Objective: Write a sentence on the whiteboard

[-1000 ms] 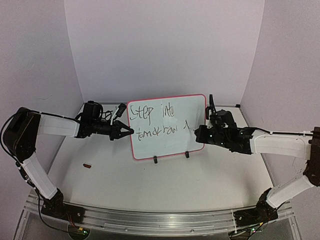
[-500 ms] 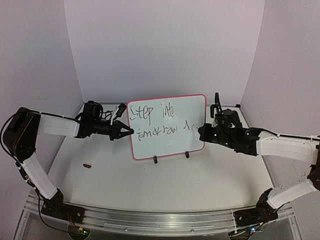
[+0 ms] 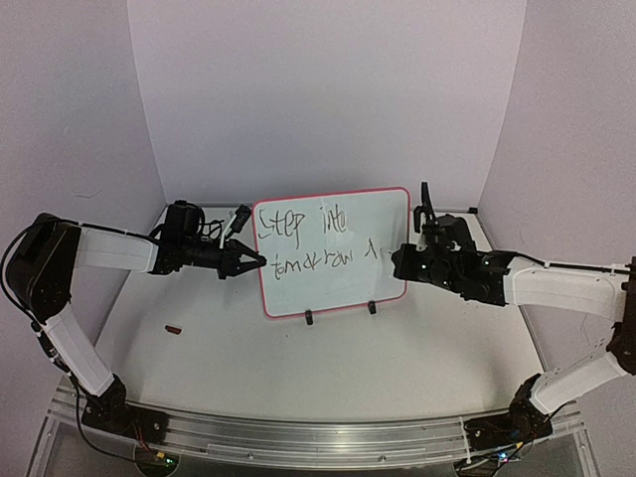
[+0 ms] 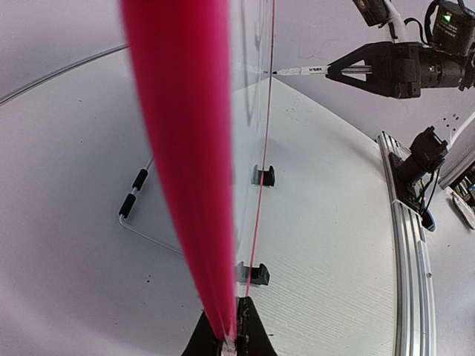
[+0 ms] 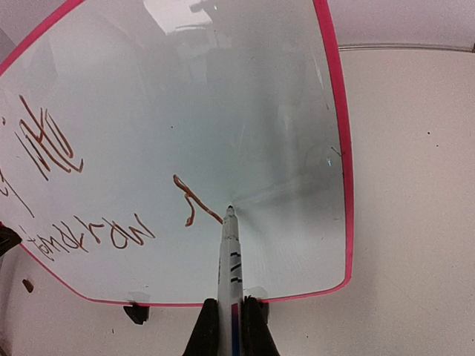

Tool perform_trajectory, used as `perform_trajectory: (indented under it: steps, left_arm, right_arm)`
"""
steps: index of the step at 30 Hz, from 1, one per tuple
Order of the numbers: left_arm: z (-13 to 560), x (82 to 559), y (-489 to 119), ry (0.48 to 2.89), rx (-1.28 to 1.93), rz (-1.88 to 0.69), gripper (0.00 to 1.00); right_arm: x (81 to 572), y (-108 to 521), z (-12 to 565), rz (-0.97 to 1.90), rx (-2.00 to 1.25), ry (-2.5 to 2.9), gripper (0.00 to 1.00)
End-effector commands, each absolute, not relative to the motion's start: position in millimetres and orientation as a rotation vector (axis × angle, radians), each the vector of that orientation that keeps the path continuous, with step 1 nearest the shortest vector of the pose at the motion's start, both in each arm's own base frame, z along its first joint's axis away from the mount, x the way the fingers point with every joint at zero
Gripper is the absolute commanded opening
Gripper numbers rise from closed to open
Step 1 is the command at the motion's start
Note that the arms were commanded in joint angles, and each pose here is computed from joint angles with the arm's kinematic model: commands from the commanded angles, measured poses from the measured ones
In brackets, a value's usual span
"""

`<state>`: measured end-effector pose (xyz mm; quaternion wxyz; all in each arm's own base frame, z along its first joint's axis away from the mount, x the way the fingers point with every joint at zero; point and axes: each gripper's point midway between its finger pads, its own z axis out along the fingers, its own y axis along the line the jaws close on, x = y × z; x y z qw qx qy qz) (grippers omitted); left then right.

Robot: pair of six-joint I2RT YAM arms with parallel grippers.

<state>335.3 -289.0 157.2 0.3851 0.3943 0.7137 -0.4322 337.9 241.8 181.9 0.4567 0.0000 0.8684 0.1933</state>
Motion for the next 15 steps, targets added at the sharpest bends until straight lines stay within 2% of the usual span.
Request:
perform_trajectory:
  steps: [1, 15]
  left_arm:
    - [131.4, 345.5, -276.4, 1.923, 0.972, -0.946, 0.00]
    - [131.2, 345.5, -276.1, 1.923, 0.973, -0.945, 0.00]
  right_arm:
    - [351.3, 244.6, 202.6, 0.465, 0.009, 2.084, 0.00]
    - [351.8, 253.1, 189.1, 0.479, -0.025, 2.124, 0.00]
